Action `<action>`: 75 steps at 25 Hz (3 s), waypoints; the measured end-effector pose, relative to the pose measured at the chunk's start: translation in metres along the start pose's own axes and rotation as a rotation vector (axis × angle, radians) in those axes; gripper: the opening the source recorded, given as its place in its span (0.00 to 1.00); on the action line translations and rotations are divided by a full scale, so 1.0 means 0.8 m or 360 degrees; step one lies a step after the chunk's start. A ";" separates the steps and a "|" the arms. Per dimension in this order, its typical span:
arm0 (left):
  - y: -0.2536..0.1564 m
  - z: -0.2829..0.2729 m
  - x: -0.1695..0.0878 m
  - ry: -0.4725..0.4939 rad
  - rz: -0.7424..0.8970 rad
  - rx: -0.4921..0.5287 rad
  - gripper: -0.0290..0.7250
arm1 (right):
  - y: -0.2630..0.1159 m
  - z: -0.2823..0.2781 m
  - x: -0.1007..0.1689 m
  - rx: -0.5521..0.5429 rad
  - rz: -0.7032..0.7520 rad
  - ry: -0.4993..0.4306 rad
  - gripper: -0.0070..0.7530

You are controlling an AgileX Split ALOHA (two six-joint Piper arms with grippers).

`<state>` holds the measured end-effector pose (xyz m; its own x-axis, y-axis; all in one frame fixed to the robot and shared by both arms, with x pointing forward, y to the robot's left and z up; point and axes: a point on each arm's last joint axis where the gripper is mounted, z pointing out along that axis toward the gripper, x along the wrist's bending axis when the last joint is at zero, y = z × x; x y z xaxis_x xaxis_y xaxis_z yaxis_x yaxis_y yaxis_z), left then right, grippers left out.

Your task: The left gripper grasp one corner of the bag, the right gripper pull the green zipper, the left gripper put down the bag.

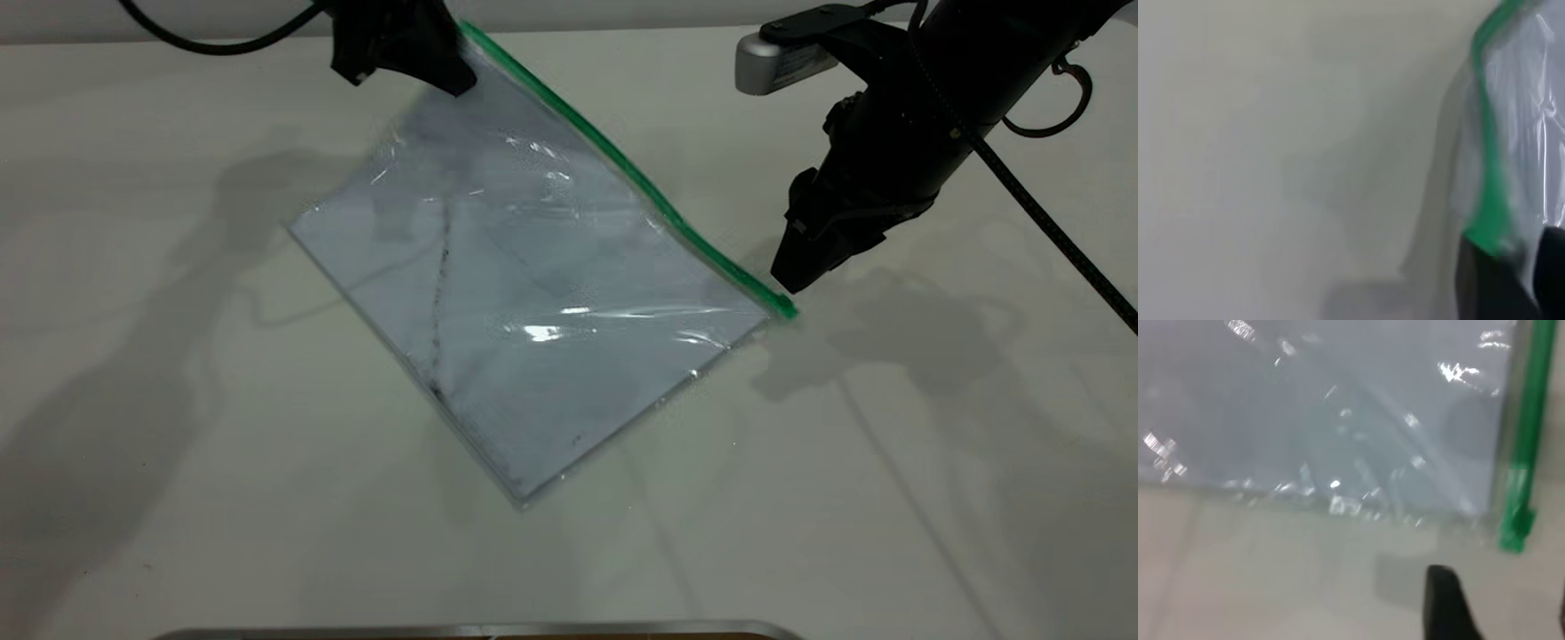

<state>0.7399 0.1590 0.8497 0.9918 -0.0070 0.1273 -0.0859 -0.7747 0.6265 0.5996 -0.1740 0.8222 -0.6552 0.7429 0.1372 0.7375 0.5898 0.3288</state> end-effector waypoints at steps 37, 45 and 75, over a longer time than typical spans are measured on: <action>0.198 -0.418 -0.090 0.1308 -0.1404 0.0563 0.82 | -0.062 -0.503 0.176 -0.1253 -0.0172 -0.0398 0.78; 0.209 -0.454 -0.157 0.1430 -0.1693 0.0439 0.82 | -0.175 -0.550 0.232 -0.1192 -0.0129 -0.0437 0.78; 0.122 -0.437 -0.594 0.1578 -0.1591 -0.0129 0.82 | -0.341 -0.379 0.234 -0.1069 0.0088 -0.0575 0.78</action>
<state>0.2269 0.3077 1.1192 0.1621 0.9844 0.0685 0.5662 -0.1497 0.8106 0.2260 -0.2921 1.0415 -0.4410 0.8912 -0.1060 0.4344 0.3153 0.8438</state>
